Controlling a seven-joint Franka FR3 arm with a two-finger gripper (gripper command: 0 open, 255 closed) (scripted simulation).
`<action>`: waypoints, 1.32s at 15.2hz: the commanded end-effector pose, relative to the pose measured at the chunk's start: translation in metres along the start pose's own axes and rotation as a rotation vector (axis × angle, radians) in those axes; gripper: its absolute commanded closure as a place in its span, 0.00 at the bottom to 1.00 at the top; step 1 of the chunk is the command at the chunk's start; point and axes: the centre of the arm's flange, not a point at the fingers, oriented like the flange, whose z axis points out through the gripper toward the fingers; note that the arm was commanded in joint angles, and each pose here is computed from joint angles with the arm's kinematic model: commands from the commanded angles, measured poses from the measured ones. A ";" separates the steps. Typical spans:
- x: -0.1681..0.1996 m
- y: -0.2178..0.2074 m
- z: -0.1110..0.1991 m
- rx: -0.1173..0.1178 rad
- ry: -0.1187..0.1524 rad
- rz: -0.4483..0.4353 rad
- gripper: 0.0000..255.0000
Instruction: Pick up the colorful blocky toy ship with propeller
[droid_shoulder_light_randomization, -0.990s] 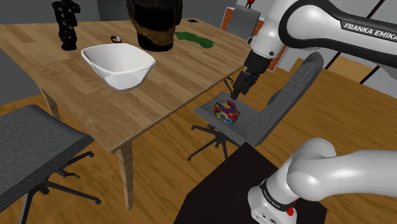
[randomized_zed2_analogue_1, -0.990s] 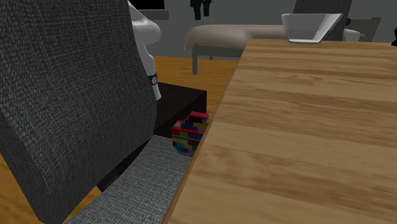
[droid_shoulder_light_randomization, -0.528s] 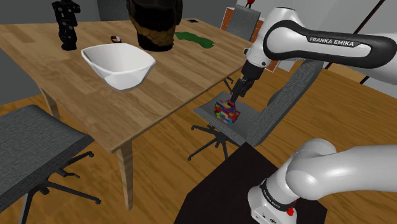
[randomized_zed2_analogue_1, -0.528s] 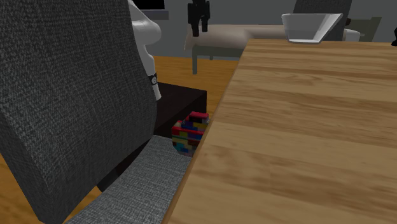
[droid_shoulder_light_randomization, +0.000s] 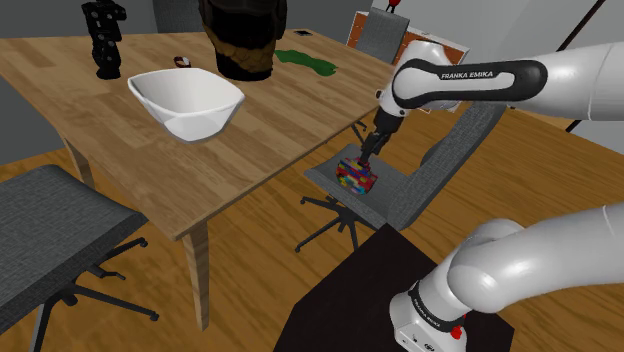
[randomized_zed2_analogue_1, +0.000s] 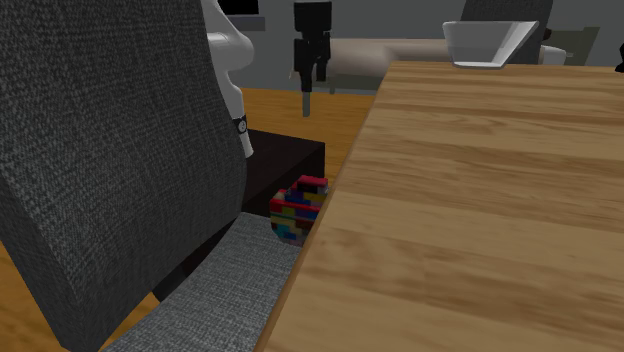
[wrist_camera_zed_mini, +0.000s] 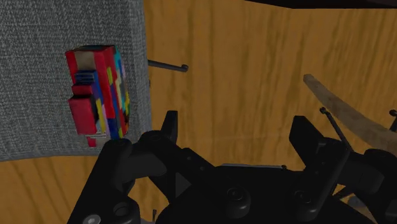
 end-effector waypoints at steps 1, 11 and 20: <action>0.003 0.022 0.016 -0.010 -0.002 -0.006 0.00; 0.036 0.125 0.082 -0.052 -0.016 -0.028 0.00; 0.053 0.180 0.131 -0.073 -0.023 -0.039 0.00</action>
